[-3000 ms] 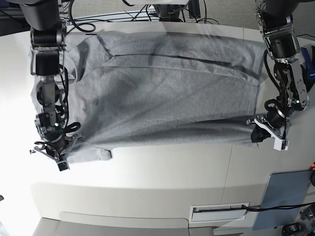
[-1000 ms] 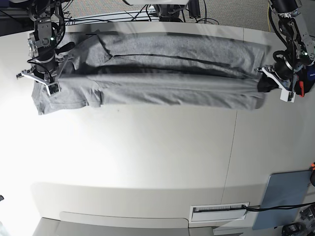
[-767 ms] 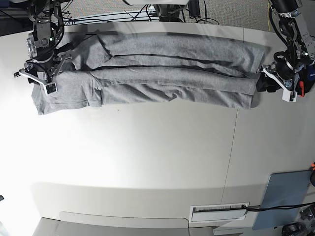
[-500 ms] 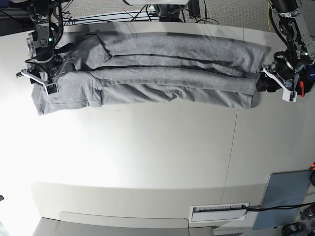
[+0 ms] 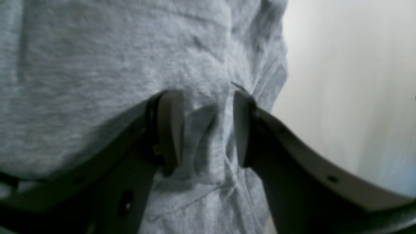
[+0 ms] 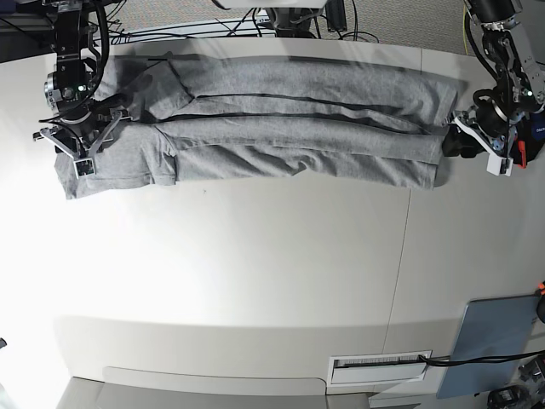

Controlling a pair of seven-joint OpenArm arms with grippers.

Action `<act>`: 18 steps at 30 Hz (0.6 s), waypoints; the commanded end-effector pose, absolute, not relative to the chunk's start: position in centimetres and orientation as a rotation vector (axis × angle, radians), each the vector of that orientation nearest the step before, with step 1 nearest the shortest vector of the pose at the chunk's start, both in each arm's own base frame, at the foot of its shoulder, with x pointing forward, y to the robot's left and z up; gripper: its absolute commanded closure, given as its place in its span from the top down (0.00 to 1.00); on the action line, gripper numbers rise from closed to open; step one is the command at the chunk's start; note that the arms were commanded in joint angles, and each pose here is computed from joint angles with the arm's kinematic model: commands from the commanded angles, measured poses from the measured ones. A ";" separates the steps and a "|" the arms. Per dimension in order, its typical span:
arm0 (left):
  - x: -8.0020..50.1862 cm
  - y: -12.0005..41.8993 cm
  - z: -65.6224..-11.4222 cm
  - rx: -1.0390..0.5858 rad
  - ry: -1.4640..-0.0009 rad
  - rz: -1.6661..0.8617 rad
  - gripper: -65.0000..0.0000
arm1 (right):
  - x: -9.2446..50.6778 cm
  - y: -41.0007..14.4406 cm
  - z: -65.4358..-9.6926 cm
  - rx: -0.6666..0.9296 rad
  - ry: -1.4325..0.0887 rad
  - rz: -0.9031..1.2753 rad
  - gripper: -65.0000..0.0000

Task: Fold the T-shirt properly
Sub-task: 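Lower the folded hem onto the shirt and release both grippers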

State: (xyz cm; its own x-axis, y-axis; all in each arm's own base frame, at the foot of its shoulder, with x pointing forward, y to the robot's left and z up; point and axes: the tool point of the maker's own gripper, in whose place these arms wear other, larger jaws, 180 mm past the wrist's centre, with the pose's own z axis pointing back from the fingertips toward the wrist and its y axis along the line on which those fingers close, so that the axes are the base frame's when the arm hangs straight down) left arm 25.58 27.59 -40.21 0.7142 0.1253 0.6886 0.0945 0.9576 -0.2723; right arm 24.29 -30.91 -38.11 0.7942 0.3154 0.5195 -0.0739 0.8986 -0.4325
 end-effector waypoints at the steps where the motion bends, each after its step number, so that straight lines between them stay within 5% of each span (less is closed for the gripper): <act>1: 26.7 27.8 -38.4 -0.324 -0.844 0.018 0.43 | 25.0 -31.5 -37.2 -0.431 -0.653 0.216 0.38; 5: 27.8 26.9 -36.7 -0.423 -0.906 0.058 0.43 | 24.8 -31.7 -37.5 -0.431 -0.644 0.213 0.38; 18: 24.6 24.4 -40.2 -0.467 -0.769 0.090 0.43 | 24.8 -31.7 -37.5 -0.431 -0.640 0.212 0.38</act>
